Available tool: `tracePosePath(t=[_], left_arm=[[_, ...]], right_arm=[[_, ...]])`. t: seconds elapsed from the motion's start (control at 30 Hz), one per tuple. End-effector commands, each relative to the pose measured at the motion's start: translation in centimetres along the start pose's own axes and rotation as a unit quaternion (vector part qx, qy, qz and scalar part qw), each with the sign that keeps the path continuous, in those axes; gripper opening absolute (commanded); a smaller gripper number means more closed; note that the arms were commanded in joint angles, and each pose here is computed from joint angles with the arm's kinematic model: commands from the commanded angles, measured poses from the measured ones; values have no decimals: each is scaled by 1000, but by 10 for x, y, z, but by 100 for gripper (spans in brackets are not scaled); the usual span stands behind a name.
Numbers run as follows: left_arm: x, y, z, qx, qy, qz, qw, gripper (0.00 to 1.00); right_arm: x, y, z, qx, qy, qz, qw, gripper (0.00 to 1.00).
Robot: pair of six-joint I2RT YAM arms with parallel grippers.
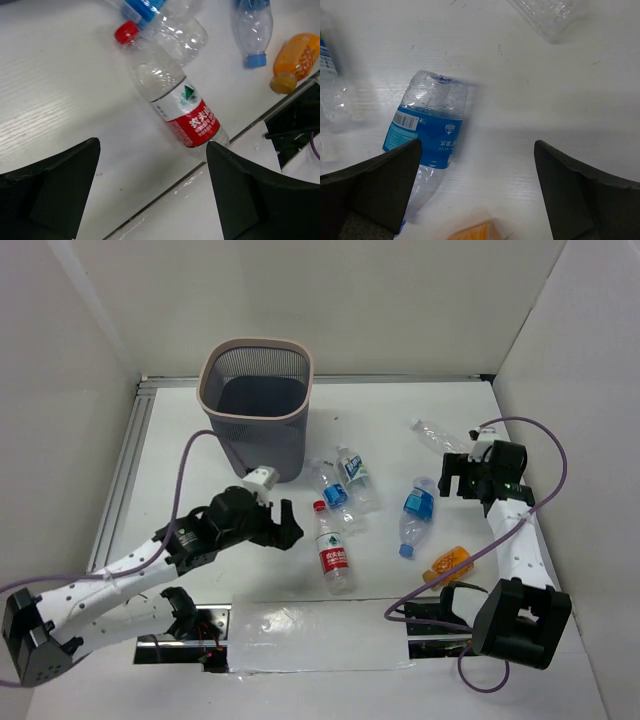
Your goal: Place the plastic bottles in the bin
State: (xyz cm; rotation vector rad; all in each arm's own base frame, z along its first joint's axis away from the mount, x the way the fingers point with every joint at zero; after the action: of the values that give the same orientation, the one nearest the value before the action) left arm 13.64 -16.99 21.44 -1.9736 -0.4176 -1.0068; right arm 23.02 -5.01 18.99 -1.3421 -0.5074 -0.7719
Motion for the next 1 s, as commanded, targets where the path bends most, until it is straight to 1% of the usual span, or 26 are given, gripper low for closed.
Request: tracePosePath(t=[0.0, 0.03, 0.07, 0.1, 0.13, 0.17, 0.23, 0.27, 0.4, 0.47, 0.53, 0.57, 0.6, 0.63, 0.67, 0.7, 0.73, 0.77, 0.83, 0.87, 0.9, 0.97], left_arm=[[18, 6, -28, -4, 6, -27, 1000, 100], [18, 15, -33, 21, 2, -25, 999, 100], [14, 17, -44, 17, 8, -19, 1000, 100], [14, 21, -49, 21, 9, -17, 1000, 100], [17, 23, -52, 42, -4, -20, 999, 100], [12, 30, -55, 52, -6, -7, 999, 100], [10, 35, -59, 57, -15, -1, 998, 100], [11, 38, -61, 56, -30, -3, 998, 100], [10, 48, -64, 59, -38, 0, 998, 100], [12, 51, -67, 55, -46, -7, 997, 100], [11, 57, -68, 56, -51, -5, 997, 100], [5, 59, -68, 56, -57, 4, 997, 100], [5, 62, -69, 56, -62, 4, 996, 100], [3, 65, -69, 60, -66, 8, 996, 100], [3, 71, -70, 62, -70, 11, 996, 100], [0, 75, -70, 66, -68, 17, 995, 100], [0, 78, -71, 68, -76, 19, 995, 100], [-6, 85, -71, 77, -82, 30, 993, 100], [-8, 91, -72, 84, -92, 36, 992, 100], [-8, 94, -73, 93, -105, 38, 989, 100], [-14, 103, -73, 105, -106, 53, 987, 100], [-16, 113, -76, 122, -124, 68, 982, 100]], right_arm=[[17, -15, 1, 11, -30, -11, 999, 100], [15, -15, 1, 24, -56, -4, 998, 100], [13, -16, 2, 33, -64, 2, 997, 100], [13, -17, 4, 47, -67, 6, 997, 100], [13, -18, 2, 43, -64, 5, 997, 100], [14, -20, 3, 43, -65, 1, 997, 100], [17, -21, 2, 34, -66, -3, 997, 100], [15, -19, 0, 30, -63, 8, 998, 100], [14, -16, -3, 20, -65, 21, 997, 100], [13, -16, -2, 38, -86, 24, 995, 100], [13, -16, 1, 52, -85, 23, 995, 100], [13, -16, 2, 57, -80, 22, 995, 99], [11, -14, 2, 63, -80, 21, 995, 84], [13, -13, 4, 69, -76, 15, 995, 56], [11, -12, 5, 69, -61, 16, 996, 30], [11, -12, 5, 69, -61, 16, 996, 13], [13, -11, 5, 68, -63, 10, 996, 13], [14, -13, 6, 68, -60, 5, 996, 32], [12, -12, 6, 72, -60, 5, 996, 66], [12, -12, 6, 72, -60, 5, 996, 77], [12, -12, 6, 72, -60, 5, 996, 88], [12, -12, 6, 72, -60, 5, 996, 93]])
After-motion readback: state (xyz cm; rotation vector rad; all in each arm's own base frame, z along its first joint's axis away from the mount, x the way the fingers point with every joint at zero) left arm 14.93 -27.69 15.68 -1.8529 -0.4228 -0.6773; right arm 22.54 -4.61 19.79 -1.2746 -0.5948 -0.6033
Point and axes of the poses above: each gripper's point midway between its finger pads, its own y axis out along the fingers, its own z axis along the line the jaws close on, x = y × z, the point moved 9 cm from there along -y, back along the fingers, and after that the axes turned 9 degrees about y, right-handed, at the moved point
